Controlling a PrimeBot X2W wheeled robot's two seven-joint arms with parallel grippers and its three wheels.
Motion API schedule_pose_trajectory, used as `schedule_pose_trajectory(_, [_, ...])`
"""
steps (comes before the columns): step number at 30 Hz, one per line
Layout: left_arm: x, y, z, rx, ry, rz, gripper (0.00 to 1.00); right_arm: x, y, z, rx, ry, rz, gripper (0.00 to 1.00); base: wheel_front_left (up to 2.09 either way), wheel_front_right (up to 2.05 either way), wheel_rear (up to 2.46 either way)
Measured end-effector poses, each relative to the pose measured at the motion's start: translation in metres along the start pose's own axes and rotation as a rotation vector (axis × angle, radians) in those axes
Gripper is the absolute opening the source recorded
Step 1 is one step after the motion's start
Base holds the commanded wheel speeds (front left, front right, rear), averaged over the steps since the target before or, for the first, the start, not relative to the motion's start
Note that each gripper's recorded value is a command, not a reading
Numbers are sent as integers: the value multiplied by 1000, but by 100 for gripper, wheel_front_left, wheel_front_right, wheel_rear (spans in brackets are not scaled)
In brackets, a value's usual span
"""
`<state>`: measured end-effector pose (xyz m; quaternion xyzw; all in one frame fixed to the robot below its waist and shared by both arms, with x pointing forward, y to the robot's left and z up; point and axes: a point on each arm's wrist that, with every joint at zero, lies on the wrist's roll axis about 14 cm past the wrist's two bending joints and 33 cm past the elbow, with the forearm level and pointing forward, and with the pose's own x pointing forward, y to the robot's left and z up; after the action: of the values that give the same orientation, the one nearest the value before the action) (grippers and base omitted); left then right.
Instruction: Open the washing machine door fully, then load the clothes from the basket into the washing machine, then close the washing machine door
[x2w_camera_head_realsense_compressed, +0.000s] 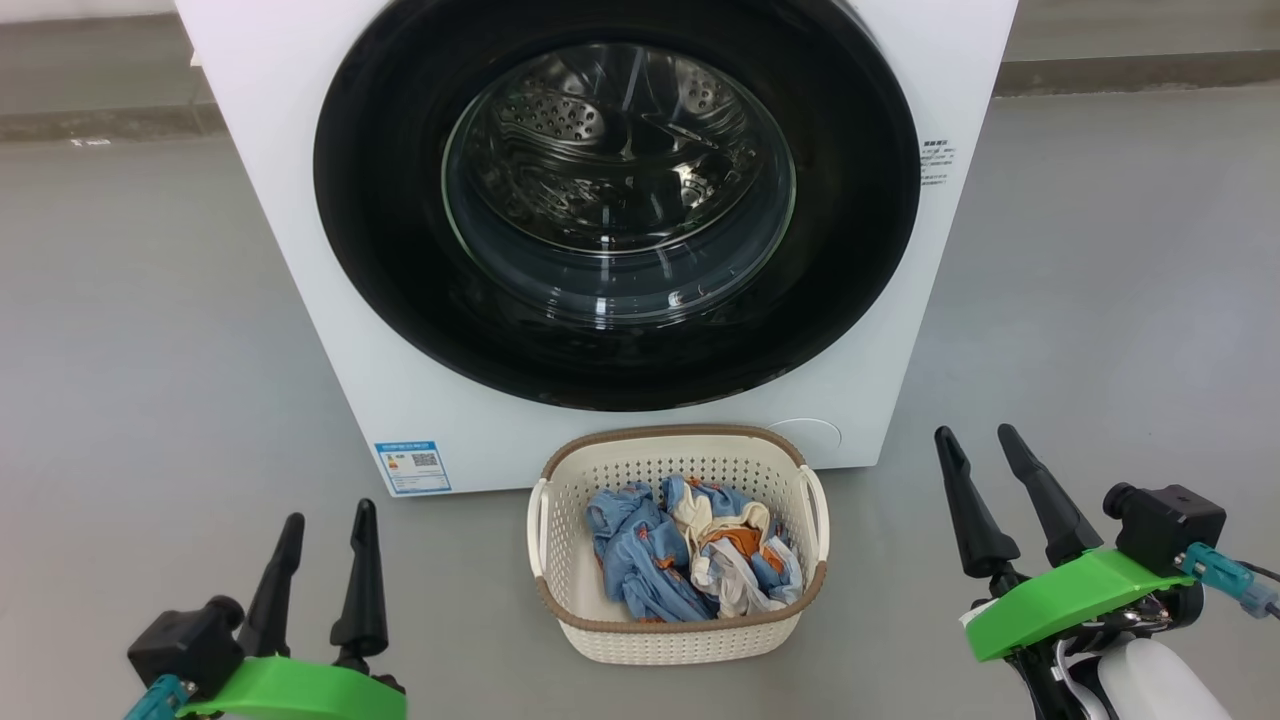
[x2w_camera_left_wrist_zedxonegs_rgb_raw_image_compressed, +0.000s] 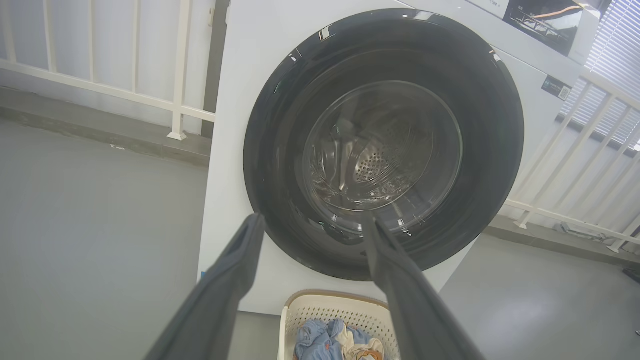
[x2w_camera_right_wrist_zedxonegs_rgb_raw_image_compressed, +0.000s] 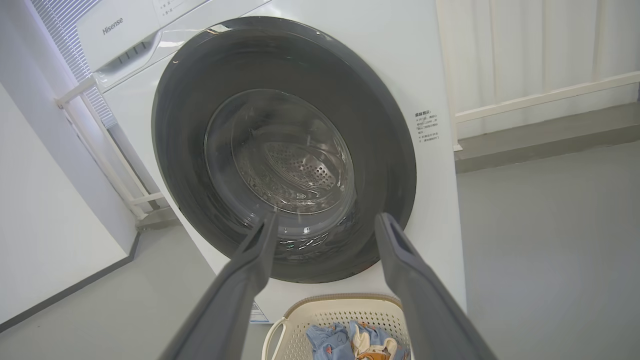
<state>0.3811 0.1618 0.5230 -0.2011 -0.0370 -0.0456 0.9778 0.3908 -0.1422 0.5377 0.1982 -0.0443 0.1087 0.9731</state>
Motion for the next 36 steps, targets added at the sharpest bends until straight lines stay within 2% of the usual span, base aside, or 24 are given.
schedule_pose_trajectory(19, [4,-8,5,193,-28,-60,100,7,14,10,-217,-38,81,100,0,0,0])
schedule_pose_trajectory(36, [5,-5,5,195,-29,-53,100,7,7,11,-216,-40,60,100,0,0,0])
